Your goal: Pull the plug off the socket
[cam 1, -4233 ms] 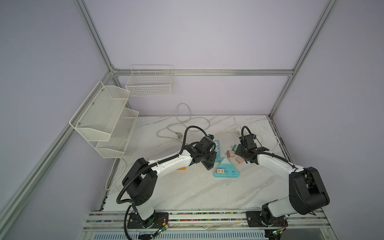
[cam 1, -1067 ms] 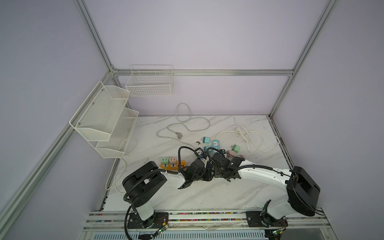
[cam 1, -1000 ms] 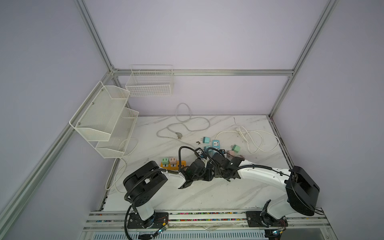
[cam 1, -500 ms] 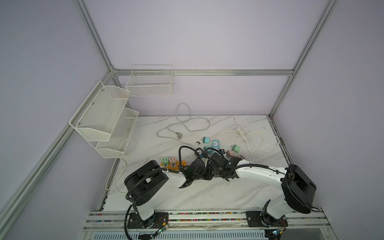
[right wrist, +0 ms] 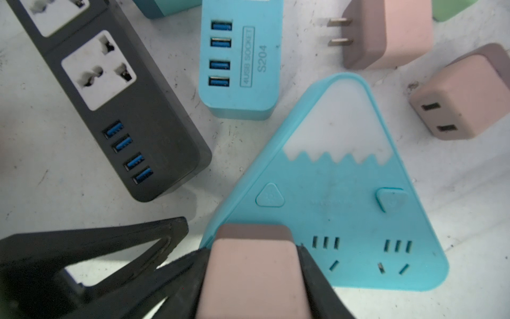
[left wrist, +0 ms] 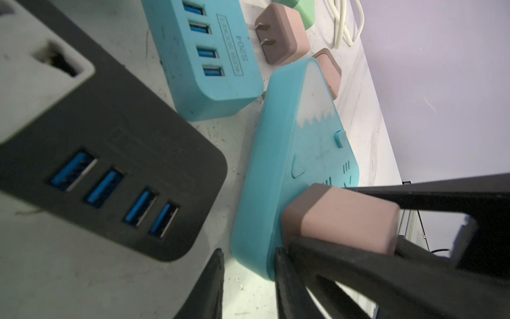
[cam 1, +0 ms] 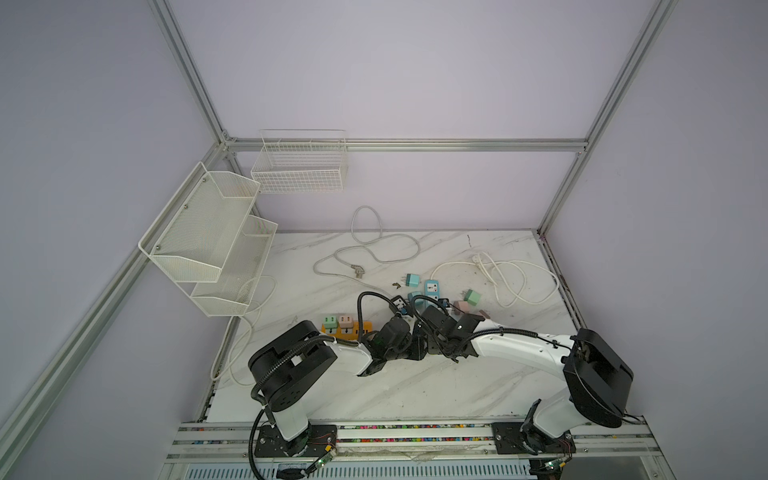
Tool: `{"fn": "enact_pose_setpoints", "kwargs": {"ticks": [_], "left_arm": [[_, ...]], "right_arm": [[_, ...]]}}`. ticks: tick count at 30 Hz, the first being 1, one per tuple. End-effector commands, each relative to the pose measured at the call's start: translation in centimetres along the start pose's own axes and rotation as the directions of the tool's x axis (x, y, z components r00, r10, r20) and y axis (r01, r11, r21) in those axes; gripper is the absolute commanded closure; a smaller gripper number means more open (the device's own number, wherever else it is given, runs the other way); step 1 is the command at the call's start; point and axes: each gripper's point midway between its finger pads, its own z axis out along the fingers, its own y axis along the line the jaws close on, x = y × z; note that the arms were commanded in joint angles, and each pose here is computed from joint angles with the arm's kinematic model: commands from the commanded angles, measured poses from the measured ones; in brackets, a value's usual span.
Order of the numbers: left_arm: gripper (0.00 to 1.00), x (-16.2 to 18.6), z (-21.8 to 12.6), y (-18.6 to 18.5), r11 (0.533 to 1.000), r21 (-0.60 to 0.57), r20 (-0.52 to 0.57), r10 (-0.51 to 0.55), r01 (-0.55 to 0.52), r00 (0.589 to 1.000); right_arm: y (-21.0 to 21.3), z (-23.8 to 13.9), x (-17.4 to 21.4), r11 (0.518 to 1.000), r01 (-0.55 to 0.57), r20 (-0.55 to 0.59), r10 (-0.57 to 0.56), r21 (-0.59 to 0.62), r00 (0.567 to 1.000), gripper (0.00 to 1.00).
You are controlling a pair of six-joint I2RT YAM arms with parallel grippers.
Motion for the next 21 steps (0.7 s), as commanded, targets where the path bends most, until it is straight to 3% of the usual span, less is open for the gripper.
{"fn": "enact_pose_setpoints", "kwargs": {"ticks": [1,10,15,21], "left_arm": [[0.67,-1.6,-1.0,-2.1,0.999,0.026,0.028,0.023,-0.023,0.999],[0.53,-2.4,-3.3,-4.0,0.992,0.121,0.078,0.023,-0.033,0.997],[0.52,-2.3,-3.6,-4.9,0.978,0.210,0.104,-0.006,-0.016,0.995],[0.53,-1.3,-3.4,-3.7,0.979,0.204,0.100,-0.042,0.020,0.994]], "right_arm": [[-0.1,-0.8,-0.1,0.999,0.012,0.005,-0.012,-0.033,1.000,0.69],[0.7,-2.9,-1.4,0.987,-0.009,-0.008,0.008,-0.160,1.000,0.73],[0.9,-3.2,-1.6,0.982,-0.027,-0.017,0.025,-0.185,1.000,0.73],[0.5,-3.3,-2.1,0.976,-0.058,-0.033,0.052,-0.210,0.998,0.73]]}}
